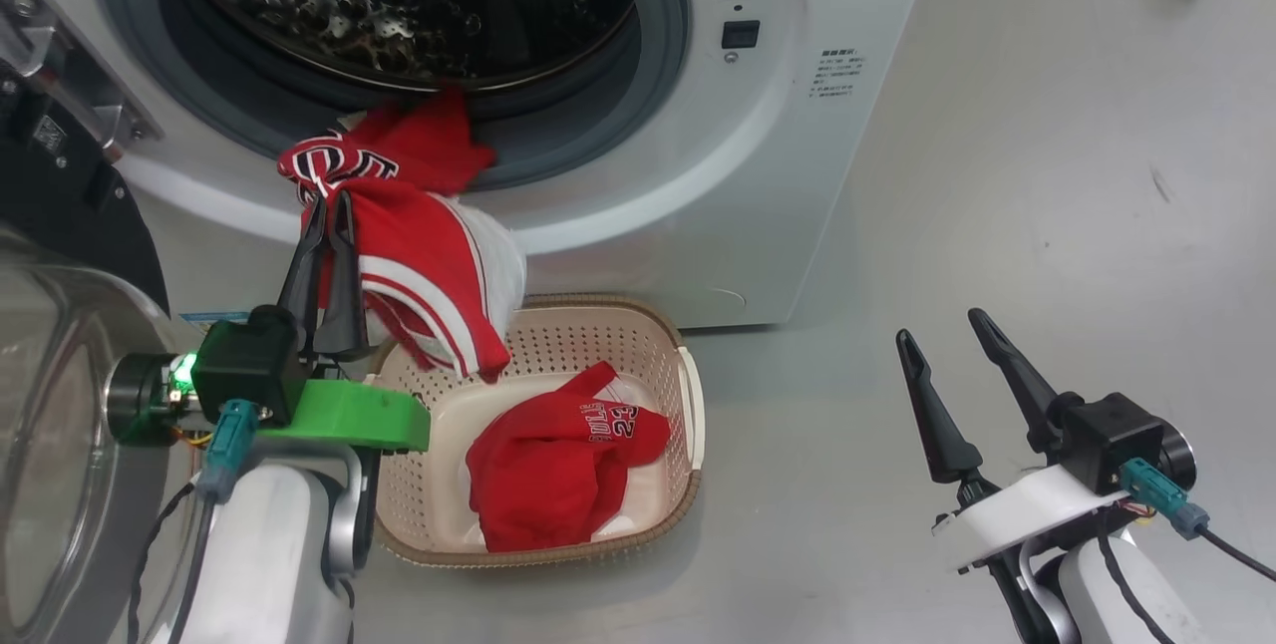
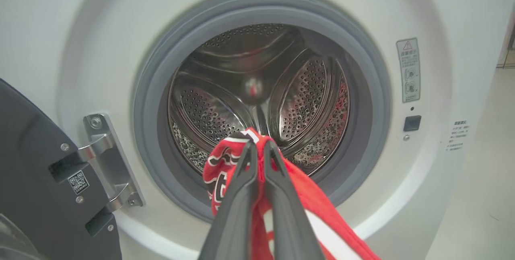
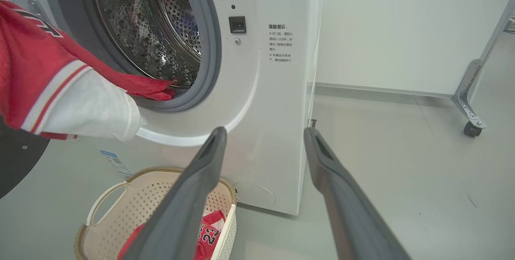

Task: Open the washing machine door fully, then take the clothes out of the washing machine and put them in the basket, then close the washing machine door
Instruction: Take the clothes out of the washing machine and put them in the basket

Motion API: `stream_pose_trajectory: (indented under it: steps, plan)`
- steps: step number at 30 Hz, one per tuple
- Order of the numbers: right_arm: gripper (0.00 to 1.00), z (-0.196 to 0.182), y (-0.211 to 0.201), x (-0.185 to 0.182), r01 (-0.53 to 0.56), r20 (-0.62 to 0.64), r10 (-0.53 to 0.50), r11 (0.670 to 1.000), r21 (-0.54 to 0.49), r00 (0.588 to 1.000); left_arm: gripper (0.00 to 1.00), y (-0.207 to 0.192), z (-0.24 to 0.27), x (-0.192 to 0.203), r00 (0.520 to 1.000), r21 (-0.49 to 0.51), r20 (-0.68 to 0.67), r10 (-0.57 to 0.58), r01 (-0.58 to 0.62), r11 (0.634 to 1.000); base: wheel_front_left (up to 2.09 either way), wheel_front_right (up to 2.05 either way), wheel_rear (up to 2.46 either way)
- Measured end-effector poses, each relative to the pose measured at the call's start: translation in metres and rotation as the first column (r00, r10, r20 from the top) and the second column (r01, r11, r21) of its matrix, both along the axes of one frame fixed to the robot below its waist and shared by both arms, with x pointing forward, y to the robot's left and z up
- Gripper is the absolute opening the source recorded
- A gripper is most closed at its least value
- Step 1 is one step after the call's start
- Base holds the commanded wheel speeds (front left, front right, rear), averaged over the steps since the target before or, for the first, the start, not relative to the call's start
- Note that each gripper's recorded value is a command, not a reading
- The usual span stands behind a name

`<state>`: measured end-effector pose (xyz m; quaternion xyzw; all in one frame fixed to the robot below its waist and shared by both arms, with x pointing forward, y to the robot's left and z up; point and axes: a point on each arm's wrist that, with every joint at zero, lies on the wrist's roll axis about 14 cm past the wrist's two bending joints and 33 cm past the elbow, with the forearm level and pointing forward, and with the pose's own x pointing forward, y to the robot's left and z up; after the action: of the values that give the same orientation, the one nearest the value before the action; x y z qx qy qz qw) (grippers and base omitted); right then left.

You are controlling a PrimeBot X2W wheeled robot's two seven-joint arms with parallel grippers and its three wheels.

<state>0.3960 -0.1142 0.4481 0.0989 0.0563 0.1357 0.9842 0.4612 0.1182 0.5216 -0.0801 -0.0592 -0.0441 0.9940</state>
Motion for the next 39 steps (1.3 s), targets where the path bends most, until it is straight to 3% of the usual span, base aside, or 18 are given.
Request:
stream_pose_trajectory:
  steps: [9,25,39]
  plan:
    - [1.0,0.015,0.014,-0.01,-0.029,0.039,0.029,0.999,0.012,0.999,0.0,0.009,0.014,-0.037,0.999,-0.014,0.032,0.023,-0.023,1.0,0.0,0.0,0.0]
    - [1.0,0.017,0.014,-0.016,-0.019,0.038,0.018,1.0,0.025,0.999,0.0,-0.018,-0.043,-0.064,0.981,-0.052,-0.181,-0.064,0.055,0.997,0.0,0.0,0.0]
    - [1.0,0.011,0.005,-0.017,0.014,0.011,-0.014,0.999,0.033,1.0,0.0,-0.054,-0.119,-0.075,0.889,-0.034,-0.425,-0.173,0.175,0.984,0.0,0.0,0.0]
